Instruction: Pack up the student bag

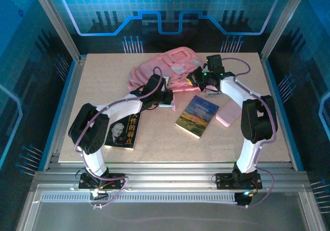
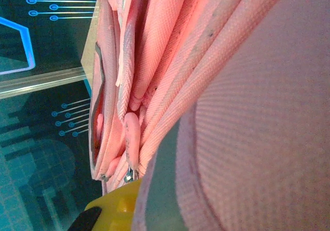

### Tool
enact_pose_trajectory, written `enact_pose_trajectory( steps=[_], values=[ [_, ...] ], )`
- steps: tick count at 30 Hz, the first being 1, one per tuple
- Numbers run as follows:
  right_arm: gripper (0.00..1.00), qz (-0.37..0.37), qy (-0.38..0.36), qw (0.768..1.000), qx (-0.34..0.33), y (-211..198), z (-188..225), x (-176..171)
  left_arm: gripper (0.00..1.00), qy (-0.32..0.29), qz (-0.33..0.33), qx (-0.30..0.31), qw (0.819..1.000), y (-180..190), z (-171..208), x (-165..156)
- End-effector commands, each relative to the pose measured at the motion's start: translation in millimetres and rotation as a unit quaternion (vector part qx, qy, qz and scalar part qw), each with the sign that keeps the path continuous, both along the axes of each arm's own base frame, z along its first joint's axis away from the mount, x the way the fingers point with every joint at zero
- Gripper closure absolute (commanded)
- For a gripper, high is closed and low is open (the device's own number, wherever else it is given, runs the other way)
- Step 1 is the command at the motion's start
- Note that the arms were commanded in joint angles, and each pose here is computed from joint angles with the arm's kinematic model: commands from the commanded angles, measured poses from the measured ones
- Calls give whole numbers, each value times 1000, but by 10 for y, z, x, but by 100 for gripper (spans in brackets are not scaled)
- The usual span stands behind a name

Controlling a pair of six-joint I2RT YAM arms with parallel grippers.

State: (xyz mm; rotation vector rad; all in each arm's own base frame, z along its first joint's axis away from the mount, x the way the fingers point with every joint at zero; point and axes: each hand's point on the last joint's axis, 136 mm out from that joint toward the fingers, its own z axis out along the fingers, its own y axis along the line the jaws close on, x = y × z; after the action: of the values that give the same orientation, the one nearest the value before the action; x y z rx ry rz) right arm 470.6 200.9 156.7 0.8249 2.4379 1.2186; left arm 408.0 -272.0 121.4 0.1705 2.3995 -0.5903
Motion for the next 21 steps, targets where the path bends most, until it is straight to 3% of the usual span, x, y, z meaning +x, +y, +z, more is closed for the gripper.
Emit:
enact_pose_trajectory(
  steps=[1, 6, 10, 13, 17, 18, 20, 21],
  values=[
    [100, -40, -66, 995, -59, -435, 145, 350, 100, 63, 28, 77, 995, 474, -176, -279],
    [100, -47, -77, 994, -69, -666, 159, 395, 100, 125, 60, 124, 983, 988, -397, -441],
    [100, -41, -83, 992, -85, -775, 176, 516, 100, 119, 76, 122, 982, 1121, -302, -514],
    [100, -33, -83, 992, -87, -794, 142, 694, 100, 117, 60, 68, 989, 920, -114, -526],
    [96, -9, -72, 994, -79, -715, 136, 850, 100, 86, 1, 32, 996, 353, 229, -555],
    [86, -2, -69, 995, -73, -691, 144, 829, 100, 79, -10, 21, 997, 217, 306, -539],
    [32, 3, -57, 996, -65, -655, 170, 698, 100, 77, -25, -14, 997, -72, 404, -471],
    [23, 6, -51, 997, -63, -652, 158, 618, 100, 75, -31, -29, 996, -182, 431, -423]
  ],
)
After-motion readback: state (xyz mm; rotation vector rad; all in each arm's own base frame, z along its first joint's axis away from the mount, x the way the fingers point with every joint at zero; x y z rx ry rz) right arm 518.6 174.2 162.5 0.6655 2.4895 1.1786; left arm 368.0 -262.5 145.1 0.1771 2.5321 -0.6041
